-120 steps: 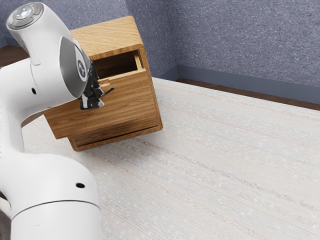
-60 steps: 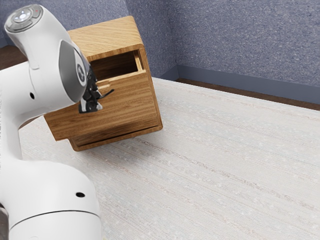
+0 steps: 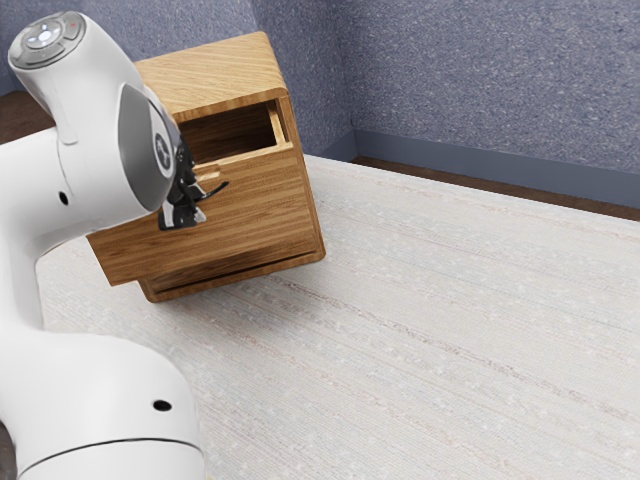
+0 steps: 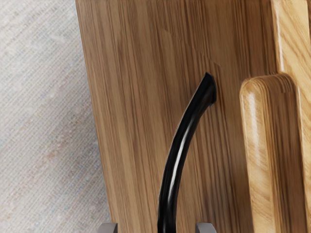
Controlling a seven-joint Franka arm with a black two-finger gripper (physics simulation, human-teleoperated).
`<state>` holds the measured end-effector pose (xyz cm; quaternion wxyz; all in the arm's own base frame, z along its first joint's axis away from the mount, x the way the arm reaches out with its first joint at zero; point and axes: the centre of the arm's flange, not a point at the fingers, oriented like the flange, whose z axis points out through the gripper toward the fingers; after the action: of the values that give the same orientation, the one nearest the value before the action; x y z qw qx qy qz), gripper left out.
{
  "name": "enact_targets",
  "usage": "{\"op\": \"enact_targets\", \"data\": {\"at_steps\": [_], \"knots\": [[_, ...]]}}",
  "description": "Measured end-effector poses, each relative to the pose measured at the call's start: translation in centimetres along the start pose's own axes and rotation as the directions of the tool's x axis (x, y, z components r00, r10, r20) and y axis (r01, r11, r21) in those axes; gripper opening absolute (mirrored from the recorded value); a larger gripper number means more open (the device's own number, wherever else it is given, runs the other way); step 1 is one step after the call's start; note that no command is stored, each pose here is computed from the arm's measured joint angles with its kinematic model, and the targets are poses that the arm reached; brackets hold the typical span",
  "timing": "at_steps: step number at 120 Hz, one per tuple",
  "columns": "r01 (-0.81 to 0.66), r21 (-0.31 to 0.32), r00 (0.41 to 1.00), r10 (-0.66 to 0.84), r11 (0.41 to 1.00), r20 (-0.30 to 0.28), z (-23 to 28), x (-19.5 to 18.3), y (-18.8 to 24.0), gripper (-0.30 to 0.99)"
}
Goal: Pull the drawer handle with one arm to open the drawer
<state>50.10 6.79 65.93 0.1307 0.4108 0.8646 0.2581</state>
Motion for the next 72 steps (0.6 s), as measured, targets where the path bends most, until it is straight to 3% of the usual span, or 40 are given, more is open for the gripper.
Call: {"op": "enact_targets", "data": {"at_steps": [58,72], "knots": [[0.01,-0.005,1.0,-0.01,1.0,-0.014,-1.3,0.2,-0.8,0.14],[-0.072,-0.069,0.997,0.071,0.995,-0.024,-5.3,-4.1,-0.6,0.15]]}}
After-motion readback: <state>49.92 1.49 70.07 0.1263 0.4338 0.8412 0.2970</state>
